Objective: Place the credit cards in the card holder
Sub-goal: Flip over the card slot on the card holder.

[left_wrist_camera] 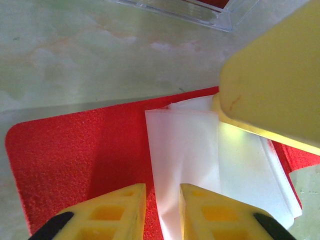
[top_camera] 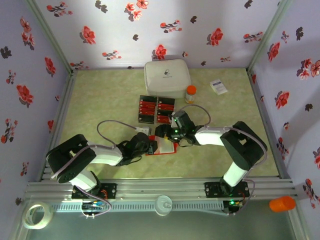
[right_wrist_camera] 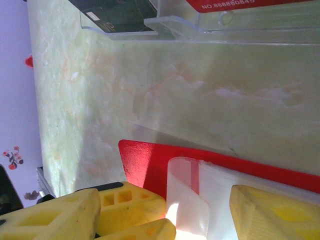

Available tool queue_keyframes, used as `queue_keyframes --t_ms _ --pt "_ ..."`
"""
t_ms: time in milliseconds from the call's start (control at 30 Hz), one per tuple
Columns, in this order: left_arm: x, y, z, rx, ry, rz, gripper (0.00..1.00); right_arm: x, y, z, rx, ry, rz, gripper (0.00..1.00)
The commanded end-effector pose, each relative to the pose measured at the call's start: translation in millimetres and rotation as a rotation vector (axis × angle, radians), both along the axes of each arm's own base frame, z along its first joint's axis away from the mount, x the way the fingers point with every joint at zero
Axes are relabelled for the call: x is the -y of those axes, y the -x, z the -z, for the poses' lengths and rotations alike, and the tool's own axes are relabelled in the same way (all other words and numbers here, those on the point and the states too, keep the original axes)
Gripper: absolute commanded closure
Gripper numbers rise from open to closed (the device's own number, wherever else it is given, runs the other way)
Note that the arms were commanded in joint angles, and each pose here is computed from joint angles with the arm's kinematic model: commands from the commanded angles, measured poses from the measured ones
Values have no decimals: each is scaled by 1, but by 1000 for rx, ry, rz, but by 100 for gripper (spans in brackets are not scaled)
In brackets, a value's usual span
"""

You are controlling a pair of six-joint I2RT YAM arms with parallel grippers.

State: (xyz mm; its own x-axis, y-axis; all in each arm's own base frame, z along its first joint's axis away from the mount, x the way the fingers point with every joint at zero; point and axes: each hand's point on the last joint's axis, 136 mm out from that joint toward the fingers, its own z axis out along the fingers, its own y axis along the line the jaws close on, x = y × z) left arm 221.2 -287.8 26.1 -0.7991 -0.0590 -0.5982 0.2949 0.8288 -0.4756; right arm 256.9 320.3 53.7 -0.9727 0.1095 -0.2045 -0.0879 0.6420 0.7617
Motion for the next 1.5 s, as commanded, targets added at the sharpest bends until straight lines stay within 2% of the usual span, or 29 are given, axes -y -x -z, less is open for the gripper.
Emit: queue_keyframes --t_ms 0,167,400,800,967,1133,1467 --pt "-8 18 18 -54 -56 42 76 -14 1 -5 -18 -49 -19 31" --pt "-8 17 11 -38 -48 43 74 -21 2 -9 -28 -80 -21 33" --pt "-13 16 0 -7 -47 40 65 -22 5 -17 -19 -79 -25 35" --pt "-37 14 -46 98 1 -13 30 -27 16 -38 14 -65 -52 35" --pt "-64 9 -63 133 45 -105 18 -35 18 -38 13 -59 -62 35" --pt "-97 9 -62 127 70 -209 1 -47 20 -33 0 -68 -72 34" --pt "-123 8 -60 112 65 -296 0 -64 18 -11 -50 -103 -52 33"
